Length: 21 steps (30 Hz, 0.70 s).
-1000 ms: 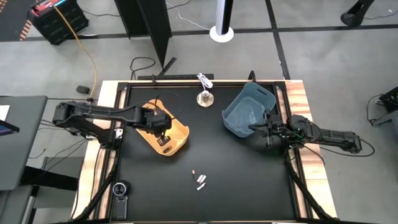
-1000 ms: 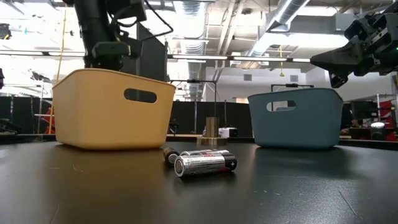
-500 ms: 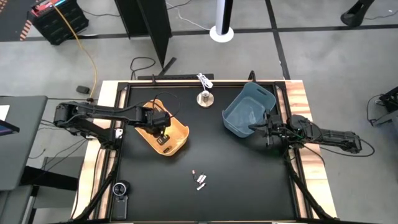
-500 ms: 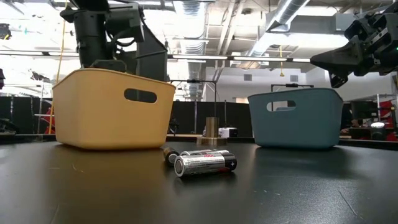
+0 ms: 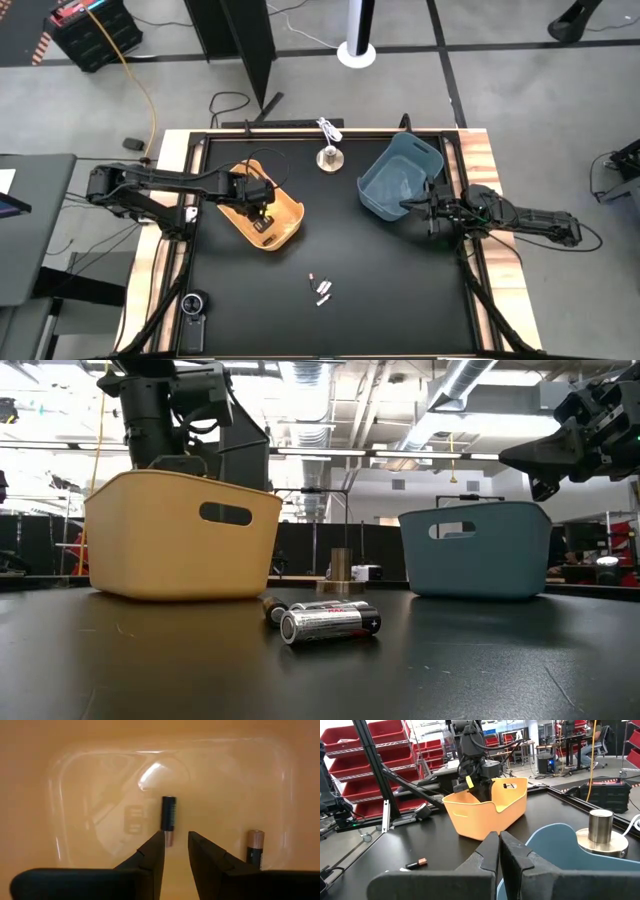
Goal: Sort batteries
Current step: Put the black battery into the yellow bin
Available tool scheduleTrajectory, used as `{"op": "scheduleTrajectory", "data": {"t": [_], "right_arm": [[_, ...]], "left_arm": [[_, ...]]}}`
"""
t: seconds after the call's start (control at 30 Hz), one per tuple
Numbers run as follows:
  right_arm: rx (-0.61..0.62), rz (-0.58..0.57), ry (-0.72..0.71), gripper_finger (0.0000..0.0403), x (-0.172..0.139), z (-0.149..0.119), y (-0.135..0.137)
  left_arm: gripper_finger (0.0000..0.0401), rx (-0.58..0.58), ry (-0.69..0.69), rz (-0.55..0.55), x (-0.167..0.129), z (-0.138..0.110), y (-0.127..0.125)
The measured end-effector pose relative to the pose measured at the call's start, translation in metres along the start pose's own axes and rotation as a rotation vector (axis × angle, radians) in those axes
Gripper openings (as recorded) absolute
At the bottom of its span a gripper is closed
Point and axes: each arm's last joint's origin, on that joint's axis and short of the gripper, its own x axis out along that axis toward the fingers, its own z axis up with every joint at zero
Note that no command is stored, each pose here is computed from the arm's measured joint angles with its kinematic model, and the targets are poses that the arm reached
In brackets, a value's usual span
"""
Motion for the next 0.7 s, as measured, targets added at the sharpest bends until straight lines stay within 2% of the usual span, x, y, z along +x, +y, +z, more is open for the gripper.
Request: {"op": "scheduleTrajectory", "data": {"t": [0.2, 0.47, 0.57, 0.7], "right_arm": [[0.0, 0.0, 0.0, 0.0035, 0.0, 0.0, 0.0], [0.0, 0.0, 0.0, 0.0035, 0.0, 0.0, 0.0], [-0.001, 0.0, 0.0, 0.0035, 0.0, 0.0, 0.0], [-0.004, 0.0, 0.0, 0.0035, 0.0, 0.0, 0.0]], "left_arm": [[0.0099, 0.008, -0.014, -0.011, -0.006, 0.001, -0.002], [0.0111, 0.047, -0.21, -0.115, -0.06, 0.015, -0.015], [0.0111, 0.111, -0.259, -0.169, -0.073, 0.014, -0.028], [0.0111, 0.267, -0.358, -0.284, -0.081, 0.01, -0.059]]}}
